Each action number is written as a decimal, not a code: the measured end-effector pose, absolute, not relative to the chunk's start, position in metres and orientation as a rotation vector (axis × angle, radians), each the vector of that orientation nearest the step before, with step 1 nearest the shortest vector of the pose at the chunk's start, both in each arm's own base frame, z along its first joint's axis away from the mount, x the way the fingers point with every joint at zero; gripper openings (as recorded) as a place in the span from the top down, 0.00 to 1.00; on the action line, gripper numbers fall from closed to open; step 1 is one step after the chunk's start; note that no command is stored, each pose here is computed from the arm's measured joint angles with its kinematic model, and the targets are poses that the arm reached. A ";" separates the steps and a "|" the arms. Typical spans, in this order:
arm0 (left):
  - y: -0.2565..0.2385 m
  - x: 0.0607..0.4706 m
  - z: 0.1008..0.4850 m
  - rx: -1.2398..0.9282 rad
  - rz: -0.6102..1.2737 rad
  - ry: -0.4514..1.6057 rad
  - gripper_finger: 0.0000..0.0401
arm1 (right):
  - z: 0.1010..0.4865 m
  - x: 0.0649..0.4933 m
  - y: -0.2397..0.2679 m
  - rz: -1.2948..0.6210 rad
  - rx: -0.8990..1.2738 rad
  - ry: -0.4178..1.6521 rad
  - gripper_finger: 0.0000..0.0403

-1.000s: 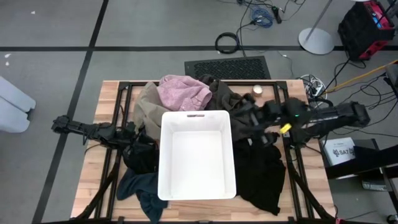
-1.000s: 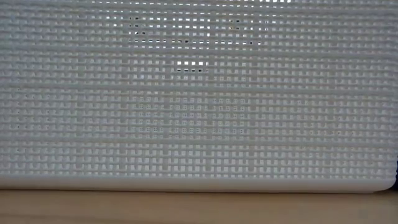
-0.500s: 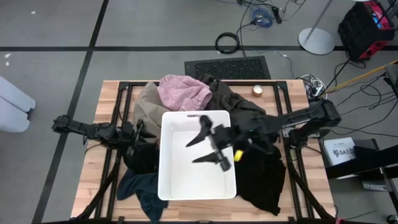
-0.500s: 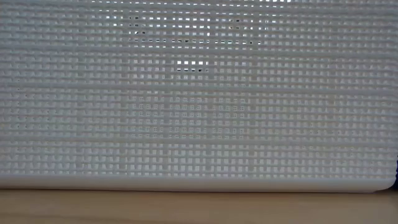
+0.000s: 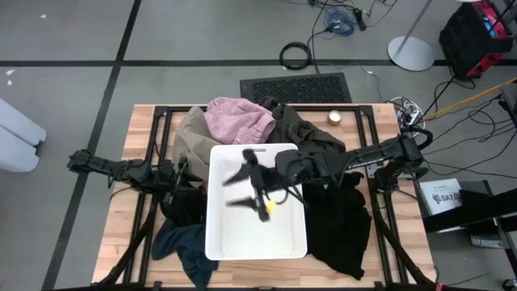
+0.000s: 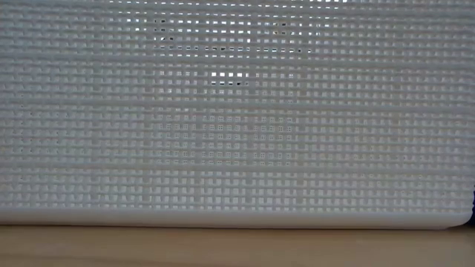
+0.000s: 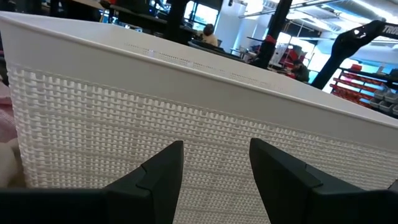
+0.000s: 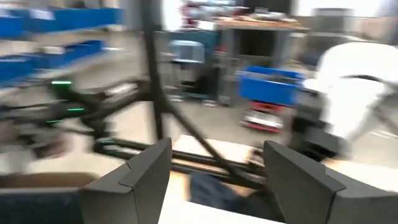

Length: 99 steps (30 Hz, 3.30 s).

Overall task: Sort clothes
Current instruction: Put the pink shirt into the white laundry bin

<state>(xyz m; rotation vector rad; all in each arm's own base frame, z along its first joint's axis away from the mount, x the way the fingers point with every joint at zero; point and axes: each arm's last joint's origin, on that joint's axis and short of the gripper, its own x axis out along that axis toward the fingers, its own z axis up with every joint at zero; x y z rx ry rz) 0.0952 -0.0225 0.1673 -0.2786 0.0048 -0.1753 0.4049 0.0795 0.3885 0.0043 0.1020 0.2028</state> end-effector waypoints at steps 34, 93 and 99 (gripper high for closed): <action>-0.020 0.099 0.164 -0.141 -0.059 0.029 0.52 | 0.269 0.372 -0.194 -0.498 0.703 0.795 0.40; -0.020 0.100 0.164 -0.170 -0.065 0.035 0.52 | 0.434 0.414 -0.120 -0.322 0.213 0.458 1.00; -0.020 0.100 0.164 -0.171 -0.065 0.034 0.52 | 0.483 0.393 -0.085 -0.127 0.187 0.226 1.00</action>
